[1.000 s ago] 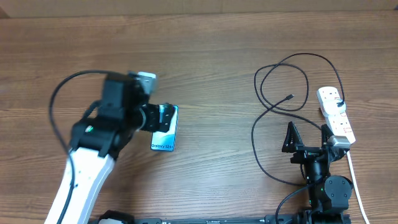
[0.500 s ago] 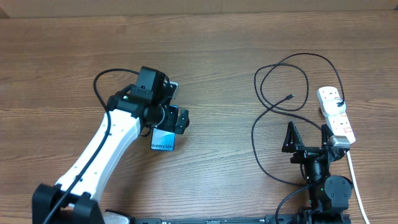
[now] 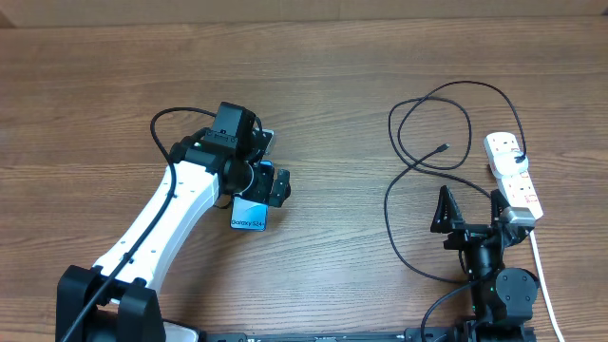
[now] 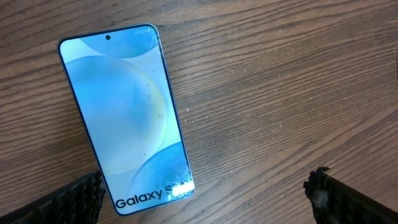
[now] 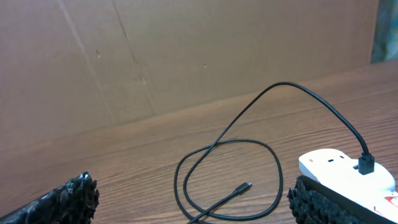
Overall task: Plug charger to phone and switch on socket
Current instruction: 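Move the left gripper over the blue phone and lower onto it, then close the left gripper on the phone's top edge and tilt it up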
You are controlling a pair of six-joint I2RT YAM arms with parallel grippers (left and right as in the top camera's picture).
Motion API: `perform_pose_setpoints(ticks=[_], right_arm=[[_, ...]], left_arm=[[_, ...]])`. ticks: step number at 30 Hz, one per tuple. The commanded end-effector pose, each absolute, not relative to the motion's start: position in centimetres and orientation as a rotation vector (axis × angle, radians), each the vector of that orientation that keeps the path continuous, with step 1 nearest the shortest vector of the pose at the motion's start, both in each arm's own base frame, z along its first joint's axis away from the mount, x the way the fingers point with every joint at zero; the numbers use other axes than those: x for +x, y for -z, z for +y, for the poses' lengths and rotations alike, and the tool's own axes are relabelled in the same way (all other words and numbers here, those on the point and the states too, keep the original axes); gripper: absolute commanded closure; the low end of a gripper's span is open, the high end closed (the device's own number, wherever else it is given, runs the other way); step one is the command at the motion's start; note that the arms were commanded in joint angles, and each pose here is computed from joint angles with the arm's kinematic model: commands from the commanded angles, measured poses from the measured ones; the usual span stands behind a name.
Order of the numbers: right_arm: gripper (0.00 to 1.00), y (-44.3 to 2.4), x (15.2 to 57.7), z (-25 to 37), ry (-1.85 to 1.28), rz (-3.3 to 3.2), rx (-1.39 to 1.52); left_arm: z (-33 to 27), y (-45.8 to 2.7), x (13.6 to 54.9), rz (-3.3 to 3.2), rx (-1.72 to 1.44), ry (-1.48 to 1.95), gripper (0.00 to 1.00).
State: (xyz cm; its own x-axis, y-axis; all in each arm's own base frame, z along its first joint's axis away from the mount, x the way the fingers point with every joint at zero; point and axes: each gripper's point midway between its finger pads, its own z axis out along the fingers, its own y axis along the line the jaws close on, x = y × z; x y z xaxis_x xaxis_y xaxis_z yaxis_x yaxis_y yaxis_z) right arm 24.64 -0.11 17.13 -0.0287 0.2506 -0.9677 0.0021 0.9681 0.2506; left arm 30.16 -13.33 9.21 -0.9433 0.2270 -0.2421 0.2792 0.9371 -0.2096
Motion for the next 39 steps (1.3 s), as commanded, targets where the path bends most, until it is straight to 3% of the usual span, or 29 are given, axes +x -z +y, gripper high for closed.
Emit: perform_pose_setpoints(ticks=[1,16,22,39], right_arm=[[0.00,-16.9,24.6,-0.2,-0.191,1.587,0.194],[0.00,-16.9,24.6,-0.2,-0.191,1.587,0.194],[0.00,-16.9,24.7,-0.2,-0.191,1.587,0.195],[0.00,-16.9,24.7,-0.2,-0.191,1.587,0.194]], left_arm=[[-13.7,-9.8,30.7,2.860,0.376,0.373,0.00],[-12.4,-7.7,30.7,2.933,0.278,0.242,0.00],[-10.2,-5.4,31.3,2.987,0.088,0.048,0.01],[-10.0,0.6,31.6,3.101,0.081,-0.007,0.00]])
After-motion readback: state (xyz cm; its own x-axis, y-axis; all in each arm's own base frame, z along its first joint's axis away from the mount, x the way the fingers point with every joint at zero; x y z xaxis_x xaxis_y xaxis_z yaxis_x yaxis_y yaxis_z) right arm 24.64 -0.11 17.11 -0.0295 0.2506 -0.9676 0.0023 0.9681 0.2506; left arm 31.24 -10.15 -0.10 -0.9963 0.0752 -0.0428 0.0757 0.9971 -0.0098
